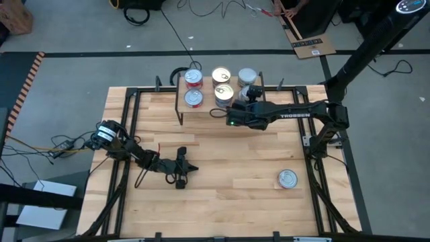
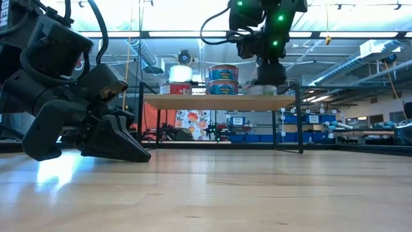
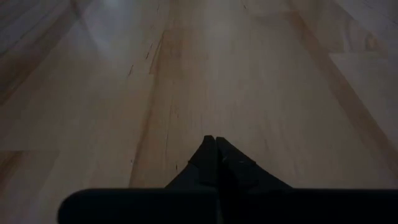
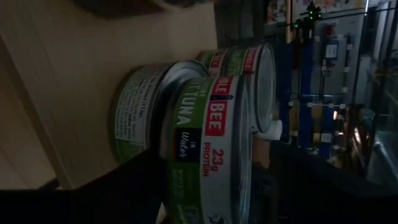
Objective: Stack canned seafood by type on shelf
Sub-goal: Stack the green tuna can on top of the green tuna can on the shelf, then stack the red tuna can on top of the red tuna can on the shelf
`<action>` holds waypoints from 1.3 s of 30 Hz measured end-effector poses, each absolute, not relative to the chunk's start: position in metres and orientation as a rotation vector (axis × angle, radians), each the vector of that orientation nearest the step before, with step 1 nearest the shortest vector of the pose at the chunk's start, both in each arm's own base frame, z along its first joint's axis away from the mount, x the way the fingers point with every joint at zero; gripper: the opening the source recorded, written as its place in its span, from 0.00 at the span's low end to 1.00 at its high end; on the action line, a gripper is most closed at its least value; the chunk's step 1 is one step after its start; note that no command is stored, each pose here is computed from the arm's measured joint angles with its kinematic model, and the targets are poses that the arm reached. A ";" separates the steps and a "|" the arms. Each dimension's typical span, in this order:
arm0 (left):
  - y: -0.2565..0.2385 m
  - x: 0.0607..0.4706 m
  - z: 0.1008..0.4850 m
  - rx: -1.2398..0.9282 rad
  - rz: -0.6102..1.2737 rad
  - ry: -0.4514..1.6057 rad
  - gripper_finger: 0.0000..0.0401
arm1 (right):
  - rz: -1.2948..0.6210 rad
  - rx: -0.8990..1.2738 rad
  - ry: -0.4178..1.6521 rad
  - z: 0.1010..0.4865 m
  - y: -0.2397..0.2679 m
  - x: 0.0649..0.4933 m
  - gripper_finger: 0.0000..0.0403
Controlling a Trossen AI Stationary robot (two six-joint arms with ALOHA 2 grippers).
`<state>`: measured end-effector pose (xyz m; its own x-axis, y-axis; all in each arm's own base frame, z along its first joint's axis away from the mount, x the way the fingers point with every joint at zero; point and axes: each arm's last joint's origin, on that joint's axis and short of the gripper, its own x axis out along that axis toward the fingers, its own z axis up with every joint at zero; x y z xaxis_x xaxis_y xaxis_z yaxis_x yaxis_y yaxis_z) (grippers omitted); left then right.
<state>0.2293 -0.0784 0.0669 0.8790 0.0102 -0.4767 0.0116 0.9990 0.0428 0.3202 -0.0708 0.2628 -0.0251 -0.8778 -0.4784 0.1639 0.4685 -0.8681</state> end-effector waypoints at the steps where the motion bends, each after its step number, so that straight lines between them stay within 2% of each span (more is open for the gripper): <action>1: -0.078 0.229 0.067 0.045 -0.001 0.497 0.00 | -0.953 -0.696 1.326 0.263 -0.071 0.321 0.70; 10: -0.078 0.229 0.067 0.045 -0.001 0.497 0.00 | -0.947 -0.675 1.263 0.266 -0.073 0.328 0.74; 22: -0.078 0.229 0.067 0.045 -0.001 0.497 0.00 | -0.980 -0.557 1.192 0.269 -0.085 0.330 0.71; 39: -0.078 0.229 0.067 0.043 0.000 0.498 0.00 | -0.982 -0.411 1.033 0.289 -0.094 0.334 0.71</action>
